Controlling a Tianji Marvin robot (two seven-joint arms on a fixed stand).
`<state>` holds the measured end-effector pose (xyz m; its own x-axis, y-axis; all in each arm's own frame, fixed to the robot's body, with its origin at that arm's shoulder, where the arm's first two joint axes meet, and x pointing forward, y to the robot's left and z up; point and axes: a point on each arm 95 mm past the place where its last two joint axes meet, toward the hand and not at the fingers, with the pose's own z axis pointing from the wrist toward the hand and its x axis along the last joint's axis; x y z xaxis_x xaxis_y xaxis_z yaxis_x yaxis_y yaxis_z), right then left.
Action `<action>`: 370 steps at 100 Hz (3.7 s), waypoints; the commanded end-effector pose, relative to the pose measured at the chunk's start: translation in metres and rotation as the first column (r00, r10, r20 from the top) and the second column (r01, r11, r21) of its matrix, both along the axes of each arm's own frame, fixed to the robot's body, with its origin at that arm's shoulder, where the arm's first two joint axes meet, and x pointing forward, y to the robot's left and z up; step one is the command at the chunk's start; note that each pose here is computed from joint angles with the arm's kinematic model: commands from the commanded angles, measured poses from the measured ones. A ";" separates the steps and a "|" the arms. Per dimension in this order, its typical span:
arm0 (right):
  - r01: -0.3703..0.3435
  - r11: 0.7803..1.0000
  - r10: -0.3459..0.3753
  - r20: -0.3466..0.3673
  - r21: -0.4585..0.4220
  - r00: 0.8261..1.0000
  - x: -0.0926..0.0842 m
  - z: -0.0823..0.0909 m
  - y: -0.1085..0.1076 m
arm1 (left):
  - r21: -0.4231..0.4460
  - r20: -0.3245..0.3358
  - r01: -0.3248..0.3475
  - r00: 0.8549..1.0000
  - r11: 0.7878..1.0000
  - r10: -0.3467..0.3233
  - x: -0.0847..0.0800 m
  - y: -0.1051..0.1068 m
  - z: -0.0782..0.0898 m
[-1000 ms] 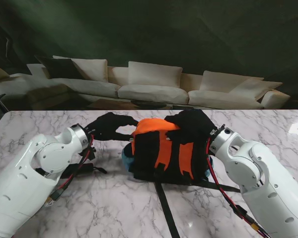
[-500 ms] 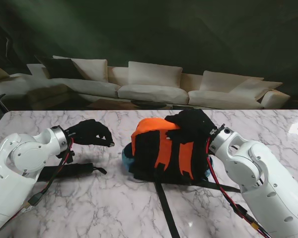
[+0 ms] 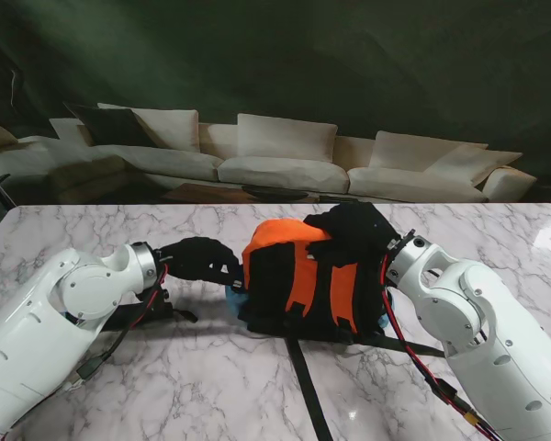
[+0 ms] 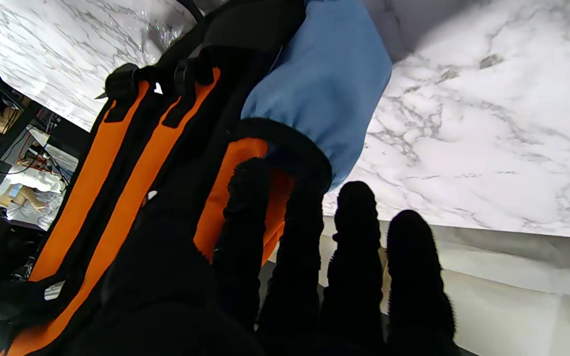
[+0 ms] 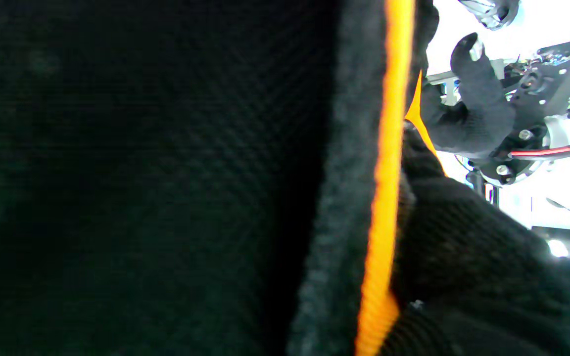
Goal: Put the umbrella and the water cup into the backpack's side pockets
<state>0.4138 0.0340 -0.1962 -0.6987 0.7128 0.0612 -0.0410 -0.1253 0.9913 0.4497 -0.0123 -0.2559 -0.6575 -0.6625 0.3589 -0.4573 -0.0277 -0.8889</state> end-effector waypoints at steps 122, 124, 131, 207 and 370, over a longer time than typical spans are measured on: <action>-0.015 0.999 0.014 -0.038 -0.030 0.999 0.000 -0.008 0.003 | 0.187 -0.063 -0.001 0.998 0.982 0.013 0.008 0.017 0.000; -0.016 0.999 0.014 -0.040 -0.031 0.999 0.000 -0.008 0.003 | 0.186 -0.064 0.000 0.998 0.983 0.012 0.008 0.016 -0.001; -0.018 0.999 0.016 -0.045 -0.033 0.999 0.001 -0.009 0.004 | 0.185 -0.068 0.011 0.998 0.983 0.002 0.008 0.013 -0.003; -0.027 0.999 0.024 -0.063 -0.039 0.998 0.001 -0.011 0.004 | 0.211 -0.088 0.123 0.990 0.970 -0.107 0.008 -0.003 0.001; -0.011 0.998 0.006 -0.092 -0.061 0.996 0.007 -0.018 0.008 | 0.372 0.390 -0.437 0.874 0.819 0.289 -0.081 0.218 -0.043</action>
<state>0.4199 0.0448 -0.1988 -0.7114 0.6992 0.0717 0.0120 -0.0899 0.9959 0.3746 0.1969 -0.2787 -0.3870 -0.8929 -0.2303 -0.1176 0.2955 -0.9481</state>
